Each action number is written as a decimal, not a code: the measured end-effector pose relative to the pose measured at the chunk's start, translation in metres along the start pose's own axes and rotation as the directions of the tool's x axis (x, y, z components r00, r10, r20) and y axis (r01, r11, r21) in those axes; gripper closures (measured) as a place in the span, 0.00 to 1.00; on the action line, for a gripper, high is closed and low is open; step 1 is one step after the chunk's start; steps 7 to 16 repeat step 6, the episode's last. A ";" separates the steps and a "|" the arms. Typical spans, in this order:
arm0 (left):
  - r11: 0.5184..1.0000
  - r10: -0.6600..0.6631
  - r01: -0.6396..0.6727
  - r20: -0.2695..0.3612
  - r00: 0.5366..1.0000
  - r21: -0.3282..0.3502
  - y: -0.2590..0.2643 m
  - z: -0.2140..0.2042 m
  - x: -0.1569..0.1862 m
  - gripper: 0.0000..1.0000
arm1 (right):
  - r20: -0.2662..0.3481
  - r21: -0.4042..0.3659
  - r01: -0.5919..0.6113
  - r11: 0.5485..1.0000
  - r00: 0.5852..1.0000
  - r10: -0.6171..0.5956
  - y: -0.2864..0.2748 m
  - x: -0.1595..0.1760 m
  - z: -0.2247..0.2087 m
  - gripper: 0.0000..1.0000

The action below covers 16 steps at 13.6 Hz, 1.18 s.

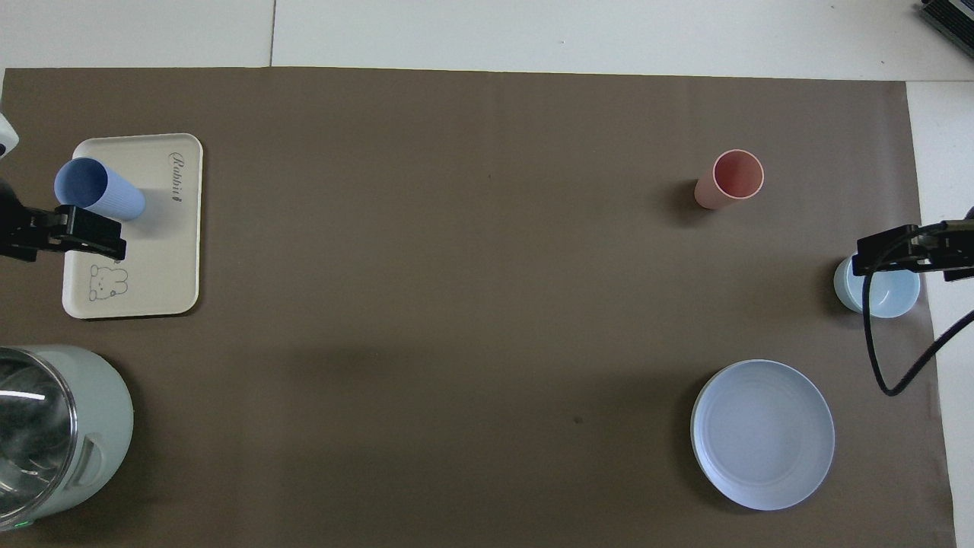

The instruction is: Place cup on tray

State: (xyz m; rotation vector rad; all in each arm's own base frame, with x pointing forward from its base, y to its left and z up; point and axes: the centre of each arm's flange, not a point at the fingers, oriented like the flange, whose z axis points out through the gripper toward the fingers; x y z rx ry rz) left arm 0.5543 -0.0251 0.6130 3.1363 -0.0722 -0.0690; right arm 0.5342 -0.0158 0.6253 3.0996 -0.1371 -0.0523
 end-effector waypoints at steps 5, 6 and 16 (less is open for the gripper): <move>1.000 0.000 0.000 0.000 1.000 0.000 0.000 0.000 0.000 0.00 | -0.001 0.000 0.000 1.000 1.000 0.000 0.000 -0.001 -0.001 0.00; 1.000 0.000 0.000 0.000 1.000 0.000 0.000 0.000 0.000 0.00 | -0.001 0.000 0.000 1.000 1.000 0.000 0.000 -0.001 -0.001 0.00; 1.000 0.000 0.000 0.000 1.000 0.000 0.000 0.000 0.000 0.00 | -0.001 0.000 0.000 1.000 1.000 0.000 0.000 -0.001 -0.001 0.00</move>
